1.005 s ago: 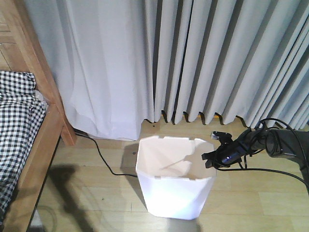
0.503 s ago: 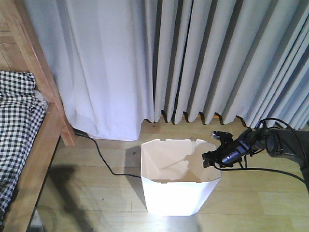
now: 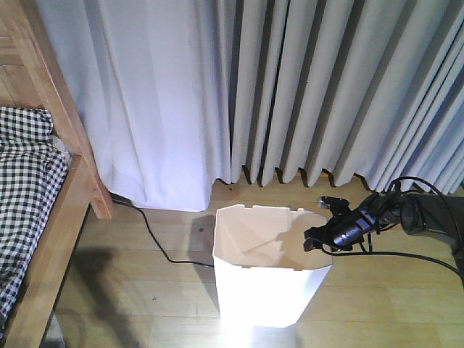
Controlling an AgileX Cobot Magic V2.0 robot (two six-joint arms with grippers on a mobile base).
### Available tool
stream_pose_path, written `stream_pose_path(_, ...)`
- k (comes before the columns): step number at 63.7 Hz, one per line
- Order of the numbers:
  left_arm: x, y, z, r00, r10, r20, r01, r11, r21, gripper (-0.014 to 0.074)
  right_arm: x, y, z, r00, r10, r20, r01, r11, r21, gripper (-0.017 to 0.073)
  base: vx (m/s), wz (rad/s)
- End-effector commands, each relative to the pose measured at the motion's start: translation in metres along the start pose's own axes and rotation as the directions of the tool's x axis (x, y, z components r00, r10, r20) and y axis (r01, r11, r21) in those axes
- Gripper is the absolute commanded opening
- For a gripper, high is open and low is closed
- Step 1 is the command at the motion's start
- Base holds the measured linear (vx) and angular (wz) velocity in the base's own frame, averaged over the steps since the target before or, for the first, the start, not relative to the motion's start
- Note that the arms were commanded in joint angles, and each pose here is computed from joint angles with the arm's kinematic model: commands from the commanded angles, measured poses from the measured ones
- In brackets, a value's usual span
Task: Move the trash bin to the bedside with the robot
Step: 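Open the right gripper and lift it off the bin rim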
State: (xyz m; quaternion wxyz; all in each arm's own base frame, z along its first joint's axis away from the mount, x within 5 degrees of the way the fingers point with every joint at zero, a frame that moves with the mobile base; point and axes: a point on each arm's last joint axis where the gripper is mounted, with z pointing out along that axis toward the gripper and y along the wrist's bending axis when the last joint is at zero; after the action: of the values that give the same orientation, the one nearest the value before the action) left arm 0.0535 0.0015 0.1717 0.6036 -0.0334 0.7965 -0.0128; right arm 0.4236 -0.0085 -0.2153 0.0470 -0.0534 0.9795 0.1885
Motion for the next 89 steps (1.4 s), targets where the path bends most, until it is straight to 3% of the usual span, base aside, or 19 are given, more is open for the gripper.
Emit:
stream_pose_path(1, -0.005, -0.001, 0.001, 0.999, -0.006, 0.051, 0.006, 1.0, 0.007, -0.0006, -0.031, 0.01, -0.031, 0.997, 0.006, 0.08, -0.002, 0.999, -0.04, 0.0522, 0.0, 0.0)
stream_pose_path(18, -0.005, -0.001, 0.001, 0.999, -0.006, 0.051, 0.006, 1.0, 0.007, -0.0006, -0.039, 0.006, -0.054, 0.995, 0.007, 0.102, -0.008, 1.0, 0.017, 0.0522, 0.0, 0.0)
stream_pose_path(26, -0.005, -0.001, 0.001, 0.999, -0.006, 0.051, 0.006, 1.0, 0.007, -0.0006, -0.033, 0.008, -0.071, 0.99, 0.023, 0.141, -0.038, 0.994, 0.106, 0.0522, 0.0, 0.0)
stream_pose_path(34, -0.005, -0.001, 0.001, 0.999, -0.006, 0.051, 0.006, 1.0, 0.007, -0.0006, -0.014, 0.009, -0.09, 0.983, 0.043, 0.176, -0.082, 0.973, 0.217, 0.0522, 0.0, 0.0)
stream_pose_path(46, -0.005, -0.001, 0.001, 0.999, -0.006, 0.051, 0.006, 1.0, 0.007, -0.0006, 0.01, 0.025, -0.135, 0.985, -0.02, 0.171, -0.035, 0.951, 0.308, 0.0522, 0.0, 0.0)
stream_pose_path(58, -0.005, -0.001, 0.001, 0.999, -0.006, 0.051, 0.006, 1.0, 0.007, -0.0006, 0.022, 0.058, -0.218, 0.961, -0.123, 0.247, 0.017, 0.92, 0.391, 0.0522, 0.0, 0.0)
stream_pose_path(67, -0.005, -0.001, 0.001, 0.999, -0.006, 0.051, 0.006, 1.0, 0.007, -0.0006, 0.031, 0.087, -0.29, 0.911, -0.188, 0.367, 0.006, 0.896, 0.444, 0.0522, 0.0, 0.0)
stream_pose_path(73, -0.005, -0.001, 0.001, 0.999, -0.006, 0.051, 0.006, 1.0, 0.007, -0.0006, 0.04, 0.112, -0.343, 0.851, -0.242, 0.466, -0.003, 0.885, 0.466, 0.0522, 0.0, 0.0)
stream_pose_path(79, -0.005, -0.001, 0.001, 0.999, -0.006, 0.051, 0.006, 1.0, 0.007, -0.0006, 0.052, 0.136, -0.392, 0.773, -0.3, 0.559, -0.008, 0.877, 0.481, 0.0522, 0.0, 0.0)
stream_pose_path(89, -0.005, -0.001, 0.001, 0.999, -0.006, 0.051, 0.006, 1.0, 0.007, -0.0006, 0.082, 0.174, -0.463, 0.606, -0.376, 0.701, -0.041, 0.865, 0.5, 0.0522, 0.0, 0.0)
